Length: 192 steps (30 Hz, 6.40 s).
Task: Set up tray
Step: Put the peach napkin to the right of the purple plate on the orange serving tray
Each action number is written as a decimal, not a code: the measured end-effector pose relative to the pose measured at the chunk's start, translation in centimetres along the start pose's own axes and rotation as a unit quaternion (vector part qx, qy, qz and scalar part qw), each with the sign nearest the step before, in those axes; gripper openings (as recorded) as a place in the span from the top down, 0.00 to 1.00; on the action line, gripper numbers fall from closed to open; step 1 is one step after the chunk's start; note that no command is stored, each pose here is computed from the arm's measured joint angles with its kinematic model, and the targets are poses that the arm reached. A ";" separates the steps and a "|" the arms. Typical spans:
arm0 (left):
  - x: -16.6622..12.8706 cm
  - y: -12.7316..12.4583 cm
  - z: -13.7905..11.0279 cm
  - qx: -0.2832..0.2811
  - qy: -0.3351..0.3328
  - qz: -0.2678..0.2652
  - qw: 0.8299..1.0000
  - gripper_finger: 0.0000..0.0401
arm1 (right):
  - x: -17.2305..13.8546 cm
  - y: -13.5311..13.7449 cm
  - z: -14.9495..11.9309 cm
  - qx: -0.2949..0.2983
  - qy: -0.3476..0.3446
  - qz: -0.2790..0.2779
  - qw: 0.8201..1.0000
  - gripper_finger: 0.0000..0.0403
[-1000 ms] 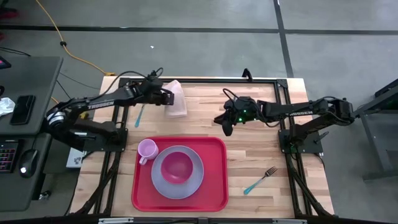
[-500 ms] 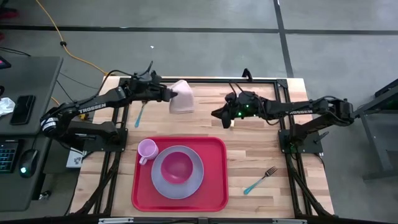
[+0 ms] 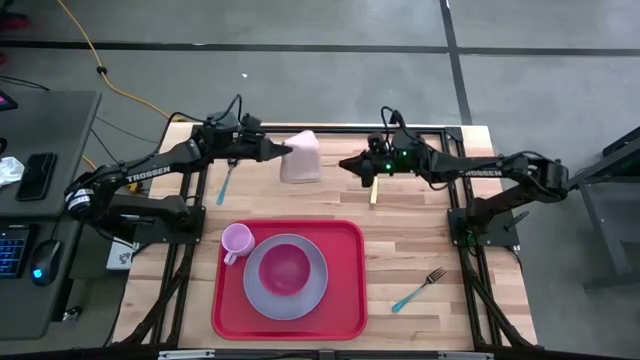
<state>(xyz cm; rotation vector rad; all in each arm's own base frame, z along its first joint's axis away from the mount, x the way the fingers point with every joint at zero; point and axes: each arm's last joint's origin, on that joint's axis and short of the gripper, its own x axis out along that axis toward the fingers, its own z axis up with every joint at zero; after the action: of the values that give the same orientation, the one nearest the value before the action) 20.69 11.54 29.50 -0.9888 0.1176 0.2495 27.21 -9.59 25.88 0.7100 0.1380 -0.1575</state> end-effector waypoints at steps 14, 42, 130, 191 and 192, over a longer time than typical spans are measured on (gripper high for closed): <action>-0.1 -4.7 -0.5 0.039 0.024 0.054 0.997 0.94 | -0.6 -0.6 1.6 0.062 0.002 0.071 0.996 0.84; 5.0 -6.3 -0.8 0.044 0.041 0.018 0.998 0.94 | -1.0 -0.7 2.5 0.130 0.015 0.121 0.984 0.48; 9.0 -8.3 -4.1 0.023 0.174 0.038 0.984 0.57 | -2.4 4.5 -2.1 0.246 0.220 0.136 0.934 1.00; -2.4 -5.2 -4.1 0.183 0.253 0.404 0.860 0.56 | 1.6 11.7 -17.3 0.382 0.264 -0.001 0.885 1.00; -2.4 -5.2 -4.1 0.185 0.251 0.407 0.859 0.56 | 1.6 11.7 -17.3 0.384 0.264 -0.001 0.885 1.00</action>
<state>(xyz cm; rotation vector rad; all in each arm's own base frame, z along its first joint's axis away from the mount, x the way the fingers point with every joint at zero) 19.77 5.03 31.97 -0.5460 1.0426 0.7101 29.79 10.37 20.06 1.5430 0.6228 -0.0077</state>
